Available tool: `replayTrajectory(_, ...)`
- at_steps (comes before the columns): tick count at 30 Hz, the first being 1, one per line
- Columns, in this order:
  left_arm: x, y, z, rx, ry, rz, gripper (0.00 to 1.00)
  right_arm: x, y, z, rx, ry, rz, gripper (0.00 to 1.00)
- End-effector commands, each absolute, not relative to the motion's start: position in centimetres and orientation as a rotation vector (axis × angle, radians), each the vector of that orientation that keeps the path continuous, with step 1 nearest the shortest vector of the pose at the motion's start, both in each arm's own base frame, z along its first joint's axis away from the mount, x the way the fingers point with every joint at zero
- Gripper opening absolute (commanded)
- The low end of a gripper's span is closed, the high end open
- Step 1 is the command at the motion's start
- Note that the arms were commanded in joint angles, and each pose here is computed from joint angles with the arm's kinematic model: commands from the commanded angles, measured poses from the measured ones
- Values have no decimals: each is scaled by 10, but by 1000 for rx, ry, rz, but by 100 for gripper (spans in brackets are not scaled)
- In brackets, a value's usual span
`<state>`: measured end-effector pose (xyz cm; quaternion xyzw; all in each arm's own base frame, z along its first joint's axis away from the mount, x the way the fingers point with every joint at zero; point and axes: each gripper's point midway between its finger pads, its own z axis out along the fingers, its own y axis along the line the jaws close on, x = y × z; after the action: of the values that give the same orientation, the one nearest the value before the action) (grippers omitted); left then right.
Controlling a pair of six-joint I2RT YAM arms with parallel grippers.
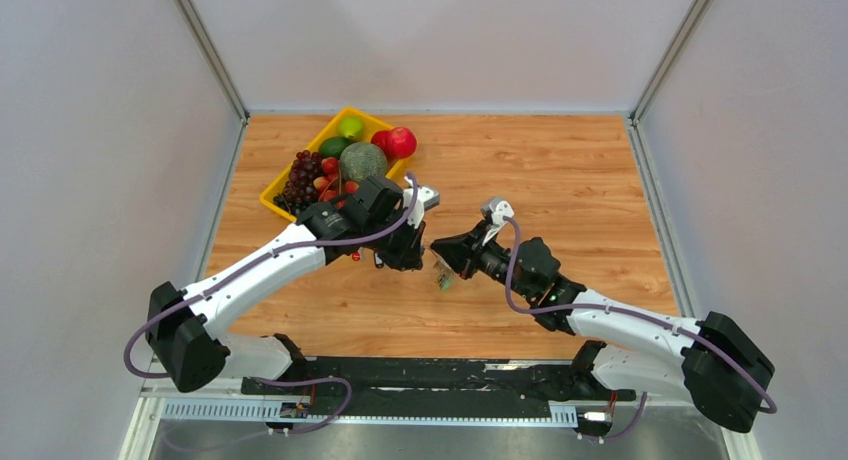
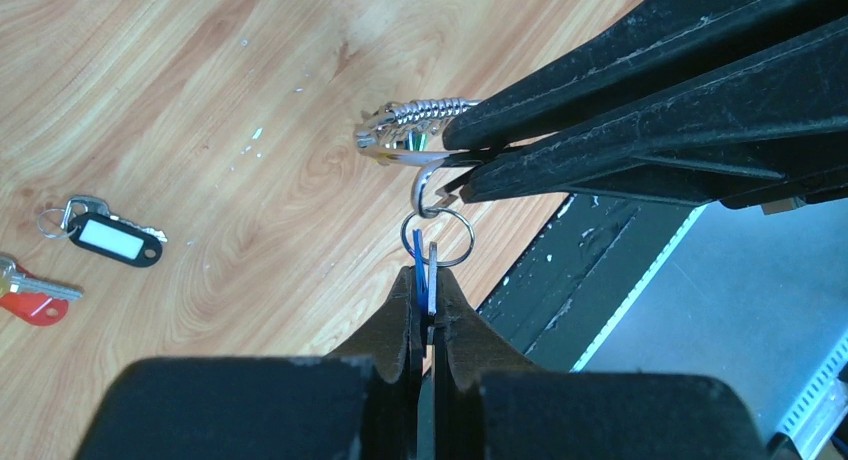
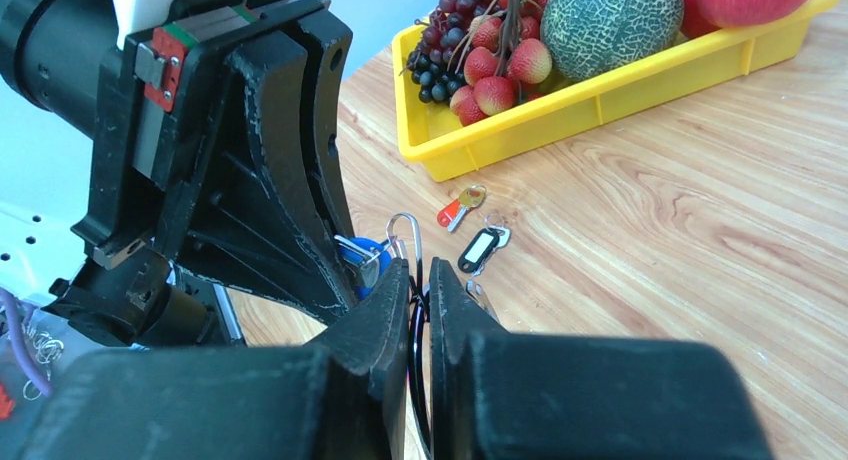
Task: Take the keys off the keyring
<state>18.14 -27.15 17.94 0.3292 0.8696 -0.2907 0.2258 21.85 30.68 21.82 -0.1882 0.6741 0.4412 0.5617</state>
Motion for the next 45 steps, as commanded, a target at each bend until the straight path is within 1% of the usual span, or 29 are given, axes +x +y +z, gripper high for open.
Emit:
replayTrajectory(1,150,-262,160,1008,2531,-756,0,248,293,278,-262,1415,1032,0)
replayTrajectory(5,135,-269,143,1095,2592,-780,0,249,293,284,-259,1404,1041,0)
replayTrajectory(12,146,-293,183,1037,2401,-890,0,249,295,280,-251,1415,1053,0)
replayTrajectory(13,147,-293,184,1030,2399,-883,0,249,295,280,-250,1413,1055,0)
replayTrajectory(15,155,-282,176,966,2441,-782,0,250,292,281,-229,1417,1047,0)
replayTrajectory(17,171,-271,169,844,2464,-739,0,255,283,278,-175,1442,1009,0)
replayTrajectory(21,209,-252,171,519,2384,-865,0,261,259,273,-82,1457,929,0)
replayTrajectory(22,222,-242,174,449,2353,-841,0,261,256,272,-81,1459,913,0)
replayTrajectory(23,237,-234,171,382,2325,-800,3,260,253,275,-79,1453,904,0)
replayTrajectory(24,244,-231,169,357,2315,-777,4,260,250,274,-78,1456,892,0)
replayTrajectory(26,265,-219,154,280,2308,-689,6,258,245,274,-82,1459,869,0)
replayTrajectory(27,277,-212,141,238,2318,-643,6,258,243,274,-85,1461,860,0)
replayTrajectory(30,297,-201,112,172,2357,-582,2,255,237,278,-94,1457,839,0)
replayTrajectory(33,315,-187,83,137,2399,-477,3,254,231,283,-105,1455,811,0)
replayTrajectory(35,322,-179,70,127,2422,-411,11,253,228,284,-108,1459,791,0)
replayTrajectory(36,324,-177,66,125,2430,-397,19,253,226,284,-109,1465,779,0)
replayTrajectory(37,325,-174,62,122,2439,-379,24,254,225,281,-112,1475,767,0)
replayTrajectory(38,324,-174,60,123,2440,-377,37,255,224,279,-117,1486,755,0)
replayTrajectory(39,324,-174,62,123,2432,-387,44,257,224,275,-124,1501,746,0)
replayTrajectory(40,321,-175,60,123,2425,-402,62,258,226,270,-138,1518,744,0)
replayTrajectory(41,319,-179,68,131,2399,-440,73,259,228,265,-149,1532,748,0)
replayTrajectory(42,316,-179,67,134,2387,-459,93,261,230,259,-160,1550,755,0)
replayTrajectory(43,314,-183,78,144,2354,-498,96,263,233,252,-178,1574,768,0)
replayTrajectory(44,309,-182,76,141,2352,-509,99,266,237,245,-195,1598,782,0)
replayTrajectory(45,307,-182,87,144,2323,-529,99,270,239,241,-203,1617,801,0)
